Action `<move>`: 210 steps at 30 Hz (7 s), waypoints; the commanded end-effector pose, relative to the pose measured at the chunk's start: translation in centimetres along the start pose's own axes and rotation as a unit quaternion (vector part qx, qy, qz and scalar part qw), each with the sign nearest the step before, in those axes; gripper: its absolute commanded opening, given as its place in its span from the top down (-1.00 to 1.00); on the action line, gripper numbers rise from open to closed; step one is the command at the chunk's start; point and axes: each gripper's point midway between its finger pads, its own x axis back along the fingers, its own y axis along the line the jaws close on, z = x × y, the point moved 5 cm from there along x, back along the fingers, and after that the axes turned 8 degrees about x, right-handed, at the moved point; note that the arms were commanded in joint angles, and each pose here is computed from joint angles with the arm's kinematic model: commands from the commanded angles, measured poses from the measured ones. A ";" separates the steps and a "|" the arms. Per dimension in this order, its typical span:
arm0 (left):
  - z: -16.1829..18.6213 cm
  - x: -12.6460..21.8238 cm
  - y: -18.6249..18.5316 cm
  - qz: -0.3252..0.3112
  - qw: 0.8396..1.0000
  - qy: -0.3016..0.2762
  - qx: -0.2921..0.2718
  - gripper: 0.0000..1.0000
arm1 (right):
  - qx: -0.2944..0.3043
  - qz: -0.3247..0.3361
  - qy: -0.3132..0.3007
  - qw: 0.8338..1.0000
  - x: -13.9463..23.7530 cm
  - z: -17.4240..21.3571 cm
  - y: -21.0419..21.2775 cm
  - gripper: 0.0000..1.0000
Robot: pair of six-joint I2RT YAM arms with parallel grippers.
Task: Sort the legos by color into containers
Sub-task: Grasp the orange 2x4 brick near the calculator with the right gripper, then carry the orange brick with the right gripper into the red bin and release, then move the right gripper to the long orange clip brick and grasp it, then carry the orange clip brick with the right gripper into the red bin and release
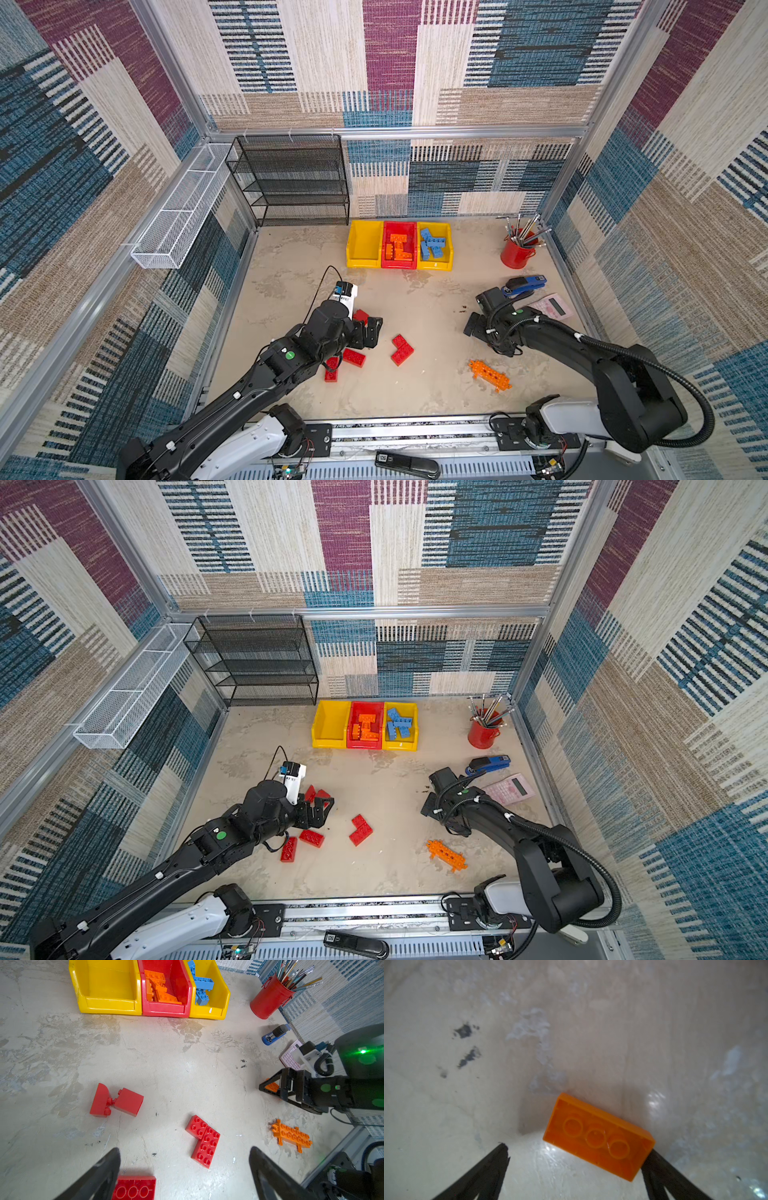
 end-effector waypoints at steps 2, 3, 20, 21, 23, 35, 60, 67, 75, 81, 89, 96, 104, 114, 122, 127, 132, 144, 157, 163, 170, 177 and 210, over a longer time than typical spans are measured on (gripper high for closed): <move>0.0 0.3 0.5 -0.016 1.000 -0.005 0.009 -0.94 | 0.043 -0.047 -0.025 0.998 -0.5 -2.2 2.6 -0.99; 0.0 0.3 0.6 -0.017 1.000 -0.006 0.011 -0.94 | 0.046 -0.041 -0.024 0.998 -0.7 -2.5 2.8 -0.99; 0.2 0.4 0.6 -0.021 1.000 0.009 0.016 -0.94 | 0.109 -0.010 0.000 0.994 -1.6 -2.6 2.7 -0.78; 0.2 0.4 0.6 -0.020 1.000 0.009 0.016 -0.94 | 0.114 -0.008 0.003 0.993 -1.5 -2.6 2.6 -0.78; 0.3 0.4 0.6 -0.019 1.000 0.010 0.017 -0.94 | 0.122 -0.007 0.009 0.992 -1.6 -2.3 2.5 -0.78; 1.4 0.6 0.7 -0.008 0.999 0.024 0.031 -0.94 | 0.146 0.005 0.021 0.989 -2.3 -1.9 2.1 -0.22; -1.3 -1.2 0.3 -0.056 0.998 0.017 0.009 -0.99 | 0.295 -0.212 -0.218 0.906 4.3 -17.7 24.0 -0.15; -2.3 -0.9 0.6 -0.068 0.998 0.004 0.018 -1.00 | 0.324 -0.232 -0.255 0.881 1.9 -20.0 27.5 -0.16; -2.5 -1.2 0.8 -0.078 0.997 0.010 0.020 -1.00 | 0.336 -0.232 -0.253 0.877 -0.3 -21.8 29.9 -0.26; -2.6 -0.7 0.8 -0.078 0.997 0.009 0.021 -1.00 | 0.340 -0.220 -0.251 0.879 -1.3 -23.4 31.5 -0.63; -1.9 0.5 1.6 -0.080 0.996 -0.001 0.033 -0.98 | 0.332 -0.178 -0.235 0.896 3.4 -22.0 29.2 -0.85; -0.1 0.3 0.8 -0.006 0.999 0.016 0.051 -0.98 | 0.239 -0.029 -0.120 0.963 4.9 -11.7 17.0 -0.86; 1.4 -0.5 -0.1 0.051 0.996 0.042 0.053 -0.98 | 0.127 0.054 -0.014 0.990 7.7 -1.1 6.0 -0.89; 2.0 -0.5 -0.3 0.070 0.995 0.047 0.049 -0.98 | 0.065 0.096 0.047 0.992 8.2 3.9 2.0 -0.99; 2.8 -0.4 0.2 0.070 0.995 0.051 0.048 -0.98 | 0.068 0.140 0.125 0.980 5.9 7.6 0.3 -0.99; 2.9 -0.3 0.1 0.078 0.994 0.052 0.049 -0.98 | 0.055 0.138 0.133 0.980 5.8 8.1 0.3 -0.99; 3.1 -0.4 -0.1 0.088 0.993 0.056 0.050 -0.98 | 0.038 0.121 0.149 0.981 5.0 9.4 -0.2 -0.99; 3.3 -0.1 -0.2 0.097 0.992 0.057 0.054 -0.98 | 0.044 -0.005 0.111 0.993 3.2 8.6 3.4 -0.99; 3.1 0.3 0.6 0.069 0.995 0.044 0.053 -0.98 | 0.141 -0.046 0.059 0.987 1.7 3.2 11.9 -0.99; 2.7 0.5 0.7 0.059 0.996 0.040 0.052 -0.98 | 0.190 -0.068 0.025 0.979 2.8 -0.7 17.3 -0.99; 2.6 1.0 1.1 0.046 0.997 0.031 0.054 -0.98 | 0.214 -0.011 0.011 0.977 3.5 -2.5 14.8 -0.99; 2.6 1.0 1.1 0.044 0.997 0.035 0.055 -0.98 | 0.365 -0.051 0.001 0.930 3.3 -2.1 15.4 -0.99; 2.2 1.3 1.1 0.040 0.997 0.027 0.058 -0.98 | 0.546 -0.086 0.057 0.831 -1.3 1.2 15.7 -0.20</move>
